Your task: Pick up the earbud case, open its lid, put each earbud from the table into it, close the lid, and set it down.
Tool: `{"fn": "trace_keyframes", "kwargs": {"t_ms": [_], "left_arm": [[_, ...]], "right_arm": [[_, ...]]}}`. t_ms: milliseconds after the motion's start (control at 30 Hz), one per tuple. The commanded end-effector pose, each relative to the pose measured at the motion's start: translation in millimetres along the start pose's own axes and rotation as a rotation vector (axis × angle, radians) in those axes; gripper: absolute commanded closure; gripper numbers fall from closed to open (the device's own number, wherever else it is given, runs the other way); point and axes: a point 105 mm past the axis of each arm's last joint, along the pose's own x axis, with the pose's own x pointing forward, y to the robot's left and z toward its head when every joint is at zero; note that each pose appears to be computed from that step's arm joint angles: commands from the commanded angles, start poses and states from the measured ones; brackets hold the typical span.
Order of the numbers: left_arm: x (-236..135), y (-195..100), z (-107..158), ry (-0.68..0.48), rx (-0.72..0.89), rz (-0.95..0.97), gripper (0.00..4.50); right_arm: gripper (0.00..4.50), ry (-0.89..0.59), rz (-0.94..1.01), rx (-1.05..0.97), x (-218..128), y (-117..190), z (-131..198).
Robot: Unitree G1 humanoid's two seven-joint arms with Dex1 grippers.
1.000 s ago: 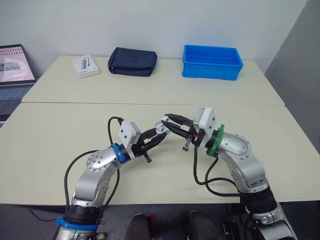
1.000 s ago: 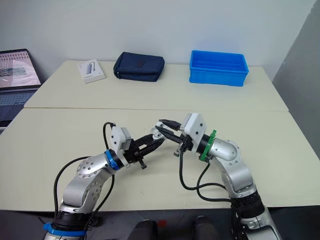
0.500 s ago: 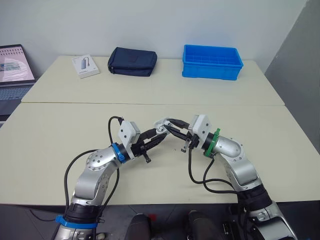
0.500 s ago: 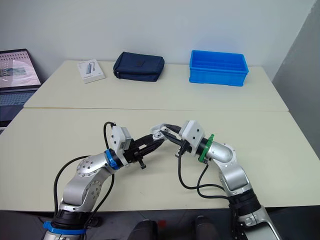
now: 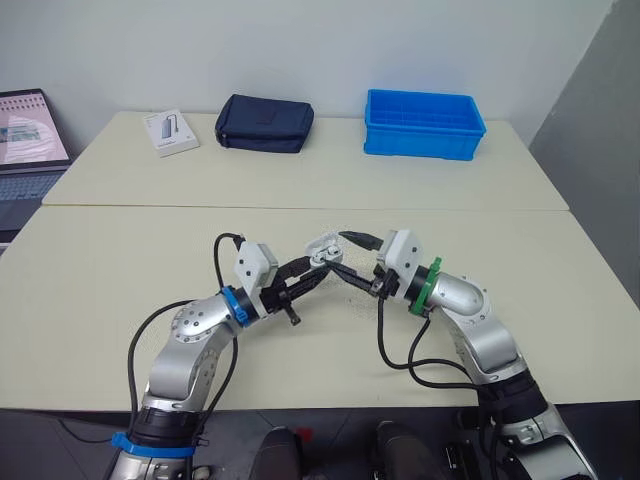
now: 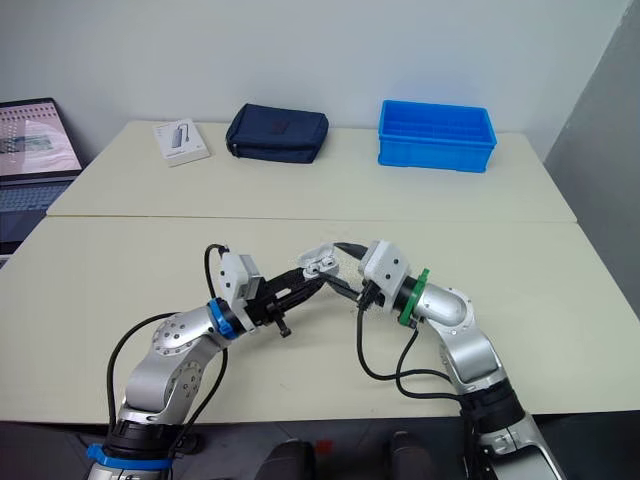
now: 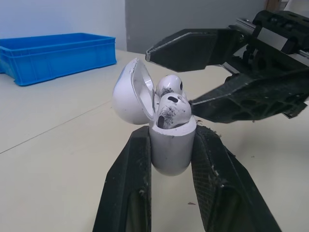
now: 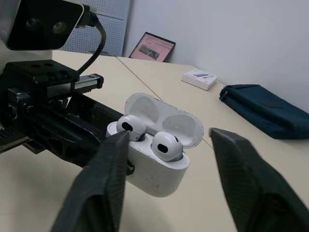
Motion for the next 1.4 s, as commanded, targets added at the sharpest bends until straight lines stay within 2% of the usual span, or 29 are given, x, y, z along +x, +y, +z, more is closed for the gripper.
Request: {"fn": "trace_keyframes", "kwargs": {"t_ms": [33, 200, 400, 467, 567, 767, 1100, 1400], "left_arm": [[1.7, -2.4, 10.8, -0.035, 0.037, -0.026, 3.74], [7.7, -11.4, 6.7, -0.013, -0.011, -0.144, 3.74], [27.3, -38.4, 11.6, -0.001, -0.044, -0.416, 3.74], [32.2, -46.3, 12.9, 0.009, -0.056, -0.498, 3.74], [37.7, -57.2, 14.3, 0.03, -0.085, -0.614, 3.74], [45.4, -65.2, 16.1, 0.028, -0.103, -0.666, 3.74], [39.1, -65.6, 12.3, 0.04, -0.112, -0.646, 3.74], [40.7, -63.9, 13.4, 0.037, -0.134, -0.619, 3.74]], "right_arm": [[0.94, -0.039, 0.037, -0.02, -18.9, -4.3, 24.6], [0.94, 0.069, 0.063, 0.07, -58.9, -25.6, 35.6], [0.94, 0.224, 0.087, 0.039, -88.6, -51.8, 41.3], [1.3, 0.265, 0.138, 0.023, -90.0, -53.8, 41.2], [2.21, 0.334, 0.243, 0.038, -86.0, -52.4, 35.3], [4.5, 0.395, 0.386, 0.076, -80.4, -41.7, 27.4], [4.5, 0.353, 0.532, 0.165, -76.1, -13.6, 42.5], [4.5, 0.415, 0.552, 0.201, -84.1, -0.8, 27.5]]}}
